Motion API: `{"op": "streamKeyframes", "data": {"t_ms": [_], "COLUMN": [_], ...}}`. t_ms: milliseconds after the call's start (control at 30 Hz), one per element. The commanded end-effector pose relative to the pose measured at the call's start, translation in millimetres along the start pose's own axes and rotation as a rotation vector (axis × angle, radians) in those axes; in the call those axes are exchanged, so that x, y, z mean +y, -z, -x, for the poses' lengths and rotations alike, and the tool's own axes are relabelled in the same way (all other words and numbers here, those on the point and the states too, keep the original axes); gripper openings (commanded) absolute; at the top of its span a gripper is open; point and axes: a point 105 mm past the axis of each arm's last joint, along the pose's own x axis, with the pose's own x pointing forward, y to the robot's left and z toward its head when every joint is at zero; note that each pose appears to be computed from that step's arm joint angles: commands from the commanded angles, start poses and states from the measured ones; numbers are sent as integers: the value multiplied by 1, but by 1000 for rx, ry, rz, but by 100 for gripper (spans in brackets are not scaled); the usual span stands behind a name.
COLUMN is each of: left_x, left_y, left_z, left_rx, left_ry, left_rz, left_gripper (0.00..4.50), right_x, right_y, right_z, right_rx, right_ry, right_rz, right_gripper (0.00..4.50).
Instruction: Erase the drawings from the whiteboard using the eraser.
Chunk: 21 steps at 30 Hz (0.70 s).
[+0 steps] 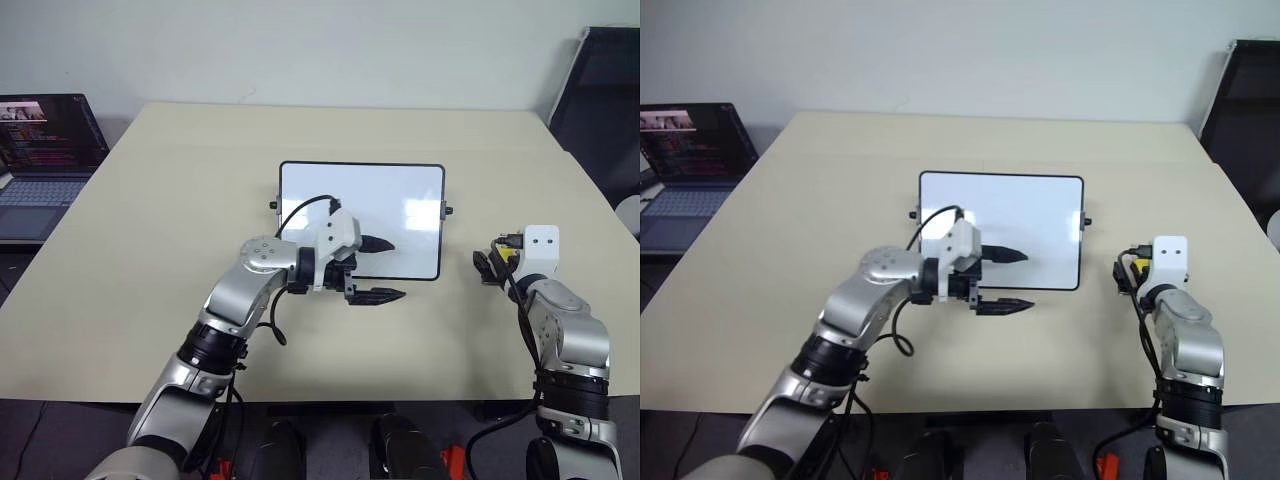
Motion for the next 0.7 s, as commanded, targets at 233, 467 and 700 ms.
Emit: {"op": "streamKeyframes", "data": {"t_ms": [233,467,700], "left_x": [19,20,15], "left_y": [-13,11,41], "left_z": [71,134,174], "left_rx": [-139,-221,-114], "left_ry": [-420,-951,-1275], "left_rz": [65,159,106], "left_gripper": [450,450,450], "right_x": [43,81,80], "right_y": [-43,-16,2], "right_z": [65,106,107], "right_rx": [-275,-402,-423], "right_ry": [-162,-198,-184], "right_rz": [64,34,-32], "right_gripper": [447,447,447]}}
